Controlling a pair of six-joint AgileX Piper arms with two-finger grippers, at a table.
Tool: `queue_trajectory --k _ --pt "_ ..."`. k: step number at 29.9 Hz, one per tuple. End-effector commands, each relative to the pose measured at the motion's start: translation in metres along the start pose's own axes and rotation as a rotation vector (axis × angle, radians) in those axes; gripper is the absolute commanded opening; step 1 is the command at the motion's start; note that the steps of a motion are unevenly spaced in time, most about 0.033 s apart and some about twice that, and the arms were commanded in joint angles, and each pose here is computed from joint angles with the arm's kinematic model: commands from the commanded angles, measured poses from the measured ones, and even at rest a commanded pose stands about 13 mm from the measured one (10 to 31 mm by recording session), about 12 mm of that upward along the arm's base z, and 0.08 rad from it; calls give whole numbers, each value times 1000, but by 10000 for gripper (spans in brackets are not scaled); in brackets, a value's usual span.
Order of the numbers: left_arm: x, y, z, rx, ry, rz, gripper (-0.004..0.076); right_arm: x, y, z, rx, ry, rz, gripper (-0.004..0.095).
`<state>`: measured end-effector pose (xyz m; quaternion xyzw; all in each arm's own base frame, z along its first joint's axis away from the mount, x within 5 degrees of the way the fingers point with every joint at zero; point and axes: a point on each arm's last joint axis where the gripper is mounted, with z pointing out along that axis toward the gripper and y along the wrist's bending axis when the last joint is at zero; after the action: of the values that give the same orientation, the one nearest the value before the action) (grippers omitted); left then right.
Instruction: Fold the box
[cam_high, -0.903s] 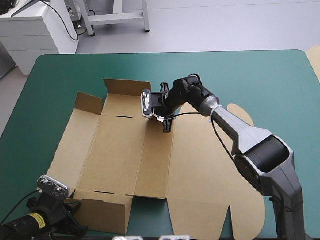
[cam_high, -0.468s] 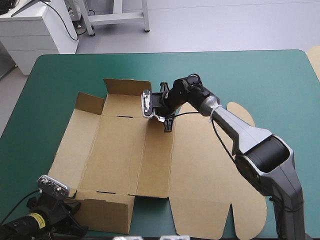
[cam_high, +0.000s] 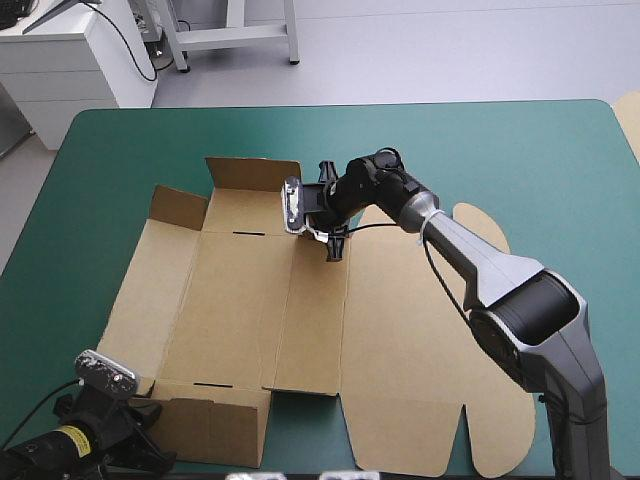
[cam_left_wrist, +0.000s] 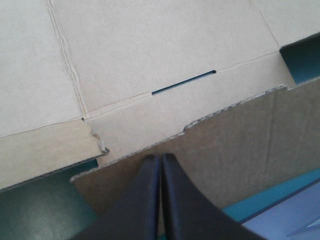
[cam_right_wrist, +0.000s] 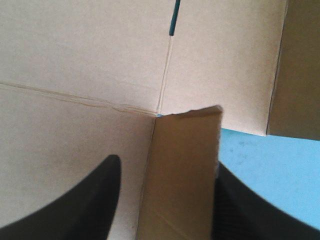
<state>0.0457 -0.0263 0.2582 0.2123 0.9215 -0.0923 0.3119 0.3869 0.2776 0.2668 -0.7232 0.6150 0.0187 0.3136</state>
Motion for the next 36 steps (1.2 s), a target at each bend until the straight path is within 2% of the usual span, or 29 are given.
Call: queue_trajectory --k 1,7,14,20,22,25,29,32,36 --pt "-9 -1 -5 5 -60 -2 -8 -15 -15 -37 125 -64 43 670" --pt "-9 -1 -5 5 -60 -2 -8 -15 -18 -55 168 -32 114 669" --pt "-9 -1 -5 5 -60 -4 -8 -29 -17 -119 238 -90 218 669" --pt "-9 -1 -5 5 -60 -4 -8 -29 -7 -168 238 -92 386 653" --pt "-9 -1 -5 5 -60 -4 -8 -22 -6 -183 247 -70 453 600" --pt "-9 -1 -5 5 -60 -4 -8 -5 -6 -199 278 4 570 462" --pt "-9 -1 -5 5 -60 -4 -8 28 -8 -220 327 133 763 189" --pt "-9 -1 -5 5 -60 -4 -8 48 -7 -234 298 153 860 -23" --pt "-9 -1 -5 5 -60 -4 -8 69 -6 -255 307 88 1003 -16"
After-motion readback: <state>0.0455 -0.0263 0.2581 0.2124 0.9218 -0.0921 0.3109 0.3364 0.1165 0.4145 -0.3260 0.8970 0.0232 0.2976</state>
